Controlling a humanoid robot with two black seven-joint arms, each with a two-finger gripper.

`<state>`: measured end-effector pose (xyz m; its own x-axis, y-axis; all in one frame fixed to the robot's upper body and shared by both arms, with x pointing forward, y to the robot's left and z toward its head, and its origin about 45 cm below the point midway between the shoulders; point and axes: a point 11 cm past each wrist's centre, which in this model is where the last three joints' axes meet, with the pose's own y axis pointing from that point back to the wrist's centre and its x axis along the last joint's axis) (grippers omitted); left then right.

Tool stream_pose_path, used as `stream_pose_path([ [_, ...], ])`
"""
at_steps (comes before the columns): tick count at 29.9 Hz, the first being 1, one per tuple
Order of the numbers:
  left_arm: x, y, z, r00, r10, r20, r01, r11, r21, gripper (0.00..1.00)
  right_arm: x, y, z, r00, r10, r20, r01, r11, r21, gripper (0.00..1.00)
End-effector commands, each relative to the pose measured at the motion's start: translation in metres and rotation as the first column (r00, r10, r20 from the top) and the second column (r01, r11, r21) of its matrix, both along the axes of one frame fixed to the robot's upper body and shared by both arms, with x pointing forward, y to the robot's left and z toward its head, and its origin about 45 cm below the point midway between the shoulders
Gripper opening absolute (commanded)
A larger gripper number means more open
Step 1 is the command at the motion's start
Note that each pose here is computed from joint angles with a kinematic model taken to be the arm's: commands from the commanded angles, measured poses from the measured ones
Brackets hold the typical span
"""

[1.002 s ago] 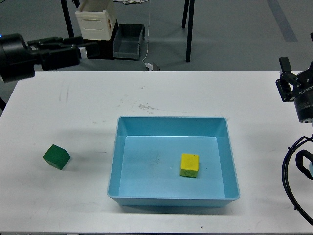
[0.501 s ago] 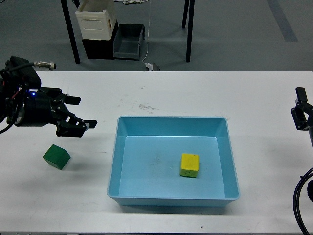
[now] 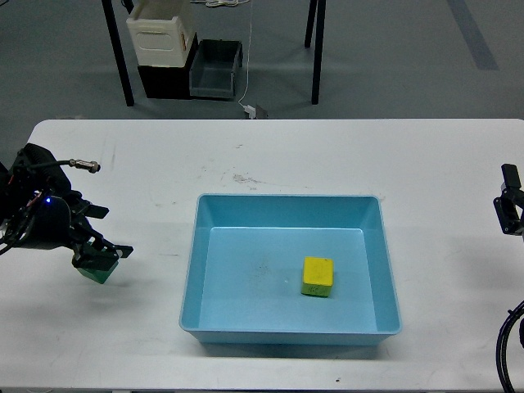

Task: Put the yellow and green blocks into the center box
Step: 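Move the left gripper down over the green cube, then close the left gripper on the green cube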

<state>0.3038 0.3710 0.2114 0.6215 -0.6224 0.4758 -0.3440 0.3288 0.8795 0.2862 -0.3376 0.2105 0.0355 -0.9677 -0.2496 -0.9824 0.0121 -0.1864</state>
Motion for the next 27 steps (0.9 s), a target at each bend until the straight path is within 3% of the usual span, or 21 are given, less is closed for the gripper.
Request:
stream_pose_path([
  [1, -0.003, 0.015, -0.006, 0.999, 0.035, -0.02, -0.034, 0.999, 0.03, 1.0, 0.0, -0.001, -0.001, 1.0, -0.002, -0.002, 0.002, 1.0, 0.0, 1.0],
  [27, 0.0, 0.009, -0.033, 0.994, 0.071, -0.077, -0.072, 0.997, -0.003, 1.0, -0.002, -0.002, -0.004, 1.0, -0.009, -0.012, 0.009, 1.0, 0.0, 1.0],
])
